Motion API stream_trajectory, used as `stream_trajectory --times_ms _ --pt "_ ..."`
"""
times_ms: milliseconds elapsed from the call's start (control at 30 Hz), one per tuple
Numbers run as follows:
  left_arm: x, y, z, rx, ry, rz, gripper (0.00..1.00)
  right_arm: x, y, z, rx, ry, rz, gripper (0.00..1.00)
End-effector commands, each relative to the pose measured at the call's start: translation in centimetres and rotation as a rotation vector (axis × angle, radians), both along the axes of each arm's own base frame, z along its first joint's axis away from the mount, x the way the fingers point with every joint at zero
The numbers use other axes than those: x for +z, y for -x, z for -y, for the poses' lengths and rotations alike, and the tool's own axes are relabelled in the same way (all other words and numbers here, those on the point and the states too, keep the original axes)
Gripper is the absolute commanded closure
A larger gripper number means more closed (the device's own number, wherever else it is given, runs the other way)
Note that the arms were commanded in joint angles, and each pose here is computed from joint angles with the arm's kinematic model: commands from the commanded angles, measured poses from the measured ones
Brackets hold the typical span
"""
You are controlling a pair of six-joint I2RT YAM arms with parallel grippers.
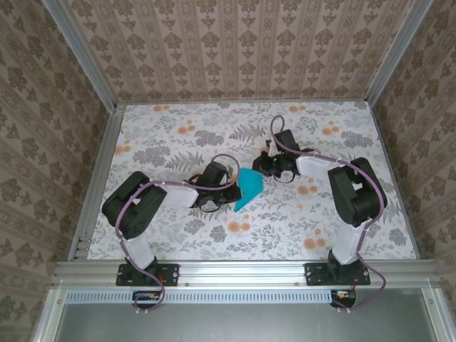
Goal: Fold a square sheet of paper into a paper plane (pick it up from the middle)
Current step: Fourth fold the wing at the center of the table.
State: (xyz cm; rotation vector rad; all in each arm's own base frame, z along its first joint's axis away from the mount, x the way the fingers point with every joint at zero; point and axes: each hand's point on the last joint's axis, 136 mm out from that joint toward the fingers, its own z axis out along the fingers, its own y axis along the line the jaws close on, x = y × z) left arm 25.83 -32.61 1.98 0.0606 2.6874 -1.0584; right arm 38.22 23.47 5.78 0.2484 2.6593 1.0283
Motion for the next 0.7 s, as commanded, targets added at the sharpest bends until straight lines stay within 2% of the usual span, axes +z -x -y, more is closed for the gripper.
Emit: stream_trajectory --times_ms 0,133,433,667 --pt "-3.8 3.1 -2.8 -0.002 -0.155 -0.131 0.97 -1.3 1.8 -1.8 0.03 -0.046 -0.067 0.9" --pt "-3.6 2.9 -2.7 0.003 -0.149 -0.124 0.97 -2.8 2.5 -2.5 0.04 -0.056 -0.106 0.91" --pt "-1.5 1.9 -1.8 -0.008 -0.112 -0.08 0.95 -6.3 3.9 -1.3 0.05 0.03 -0.18 0.92" --pt "3.4 0.3 -0.8 -0.034 -0.032 0.023 0.83 -7.4 3.2 -0.7 0.087 0.067 -0.178 0.92"
